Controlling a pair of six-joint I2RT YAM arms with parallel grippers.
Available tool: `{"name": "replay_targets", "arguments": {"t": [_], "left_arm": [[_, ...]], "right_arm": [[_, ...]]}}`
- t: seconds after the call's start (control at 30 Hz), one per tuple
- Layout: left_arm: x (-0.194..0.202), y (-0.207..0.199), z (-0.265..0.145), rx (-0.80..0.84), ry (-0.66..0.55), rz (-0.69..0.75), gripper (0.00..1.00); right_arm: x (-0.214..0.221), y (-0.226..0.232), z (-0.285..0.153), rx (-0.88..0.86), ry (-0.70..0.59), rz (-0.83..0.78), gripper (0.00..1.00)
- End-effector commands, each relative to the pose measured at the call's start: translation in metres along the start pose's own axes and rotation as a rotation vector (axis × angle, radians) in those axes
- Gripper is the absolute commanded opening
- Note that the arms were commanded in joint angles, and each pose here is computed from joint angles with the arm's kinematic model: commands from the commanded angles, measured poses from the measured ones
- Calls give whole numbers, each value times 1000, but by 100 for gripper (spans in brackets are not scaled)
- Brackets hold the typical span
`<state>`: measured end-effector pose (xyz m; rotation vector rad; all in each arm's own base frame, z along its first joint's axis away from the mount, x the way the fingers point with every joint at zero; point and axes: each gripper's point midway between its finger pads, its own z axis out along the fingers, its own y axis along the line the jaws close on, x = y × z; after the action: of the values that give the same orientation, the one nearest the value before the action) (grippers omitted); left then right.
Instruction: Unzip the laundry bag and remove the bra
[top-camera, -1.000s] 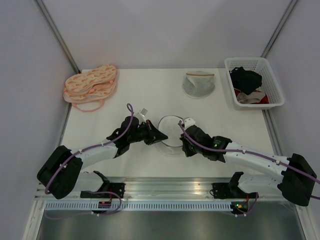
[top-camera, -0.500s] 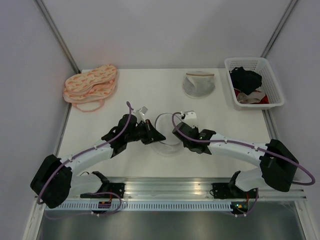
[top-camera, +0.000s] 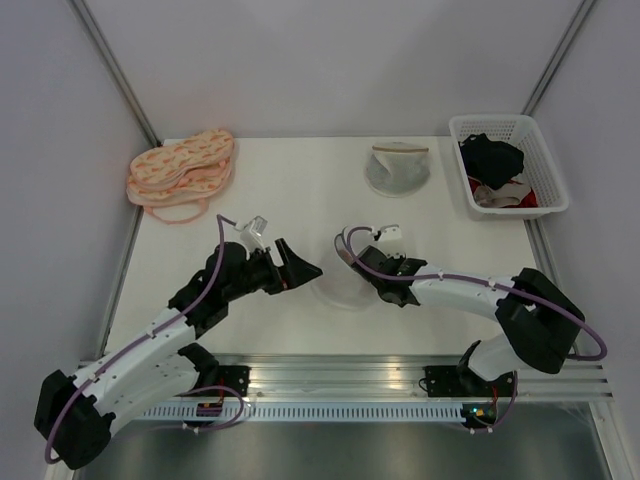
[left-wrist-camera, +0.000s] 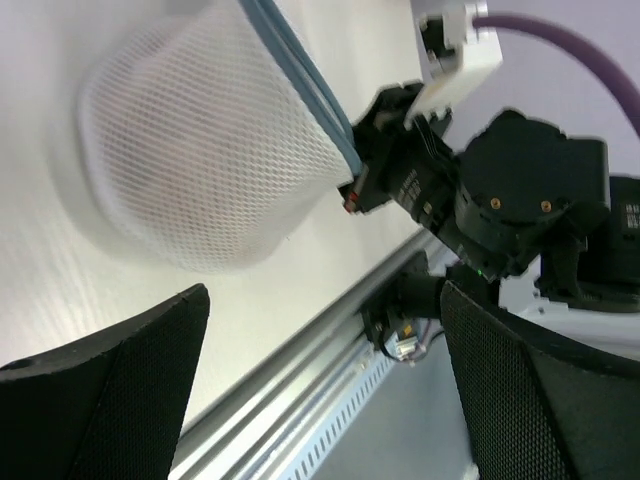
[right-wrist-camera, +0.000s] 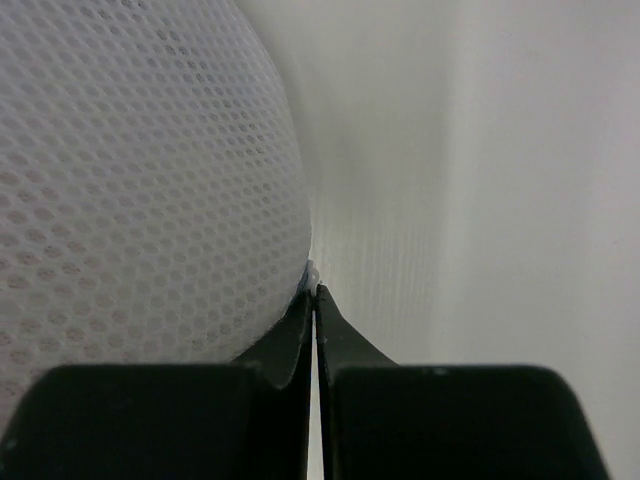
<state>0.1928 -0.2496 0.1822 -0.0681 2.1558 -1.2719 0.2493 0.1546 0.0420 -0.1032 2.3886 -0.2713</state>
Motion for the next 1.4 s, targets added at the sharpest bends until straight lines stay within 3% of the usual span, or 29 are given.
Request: {"name": "replay_targets", "arguments": {"t": [0.0, 0.23, 0.57, 0.7, 0.8, 0.9, 0.93, 1.0, 1.03, 1.07, 1.23, 1.27, 1.3, 1.33, 1.37], "left_arm": [[-16, 36, -7, -177, -122, 11, 100], [-13, 51, 25, -208, -73, 9, 100], [-40, 23, 76, -89, -80, 70, 100], [-32, 34, 97, -110, -7, 85, 99], [-22, 50, 108, -144, 35, 76, 94], [-10, 63, 115, -168, 84, 69, 75], [-8, 65, 115, -169, 94, 68, 59], [-2, 70, 116, -178, 114, 63, 37], [0, 72, 115, -182, 119, 61, 15], [0, 70, 114, -176, 117, 61, 5], [-6, 66, 99, -187, 77, 69, 2], [-7, 64, 96, -187, 70, 72, 2], [-10, 59, 90, -182, 56, 76, 2], [-10, 59, 87, -188, 54, 80, 2], [-12, 58, 84, -190, 50, 80, 2]], "right_arm": [[1, 0, 6, 9, -17, -10, 0], [15, 14, 15, -58, 10, -40, 0], [12, 22, 8, -134, -6, -39, 0], [9, 28, 7, -163, -9, -29, 0], [8, 30, 7, -173, -14, -22, 1], [7, 31, 6, -174, -15, -15, 0], [8, 30, 7, -172, -14, -13, 0], [8, 29, 6, -168, -15, -11, 0], [9, 27, 7, -160, -15, -5, 1], [7, 27, 5, -159, -19, 0, 0], [-12, 20, -16, -194, -69, 53, 0], [-19, 22, -25, -229, -85, 60, 4], [-23, 22, -34, -263, -92, 56, 13], [-35, 28, -54, -359, -117, 76, 35], [-46, 31, -68, -407, -143, 66, 44]]}}
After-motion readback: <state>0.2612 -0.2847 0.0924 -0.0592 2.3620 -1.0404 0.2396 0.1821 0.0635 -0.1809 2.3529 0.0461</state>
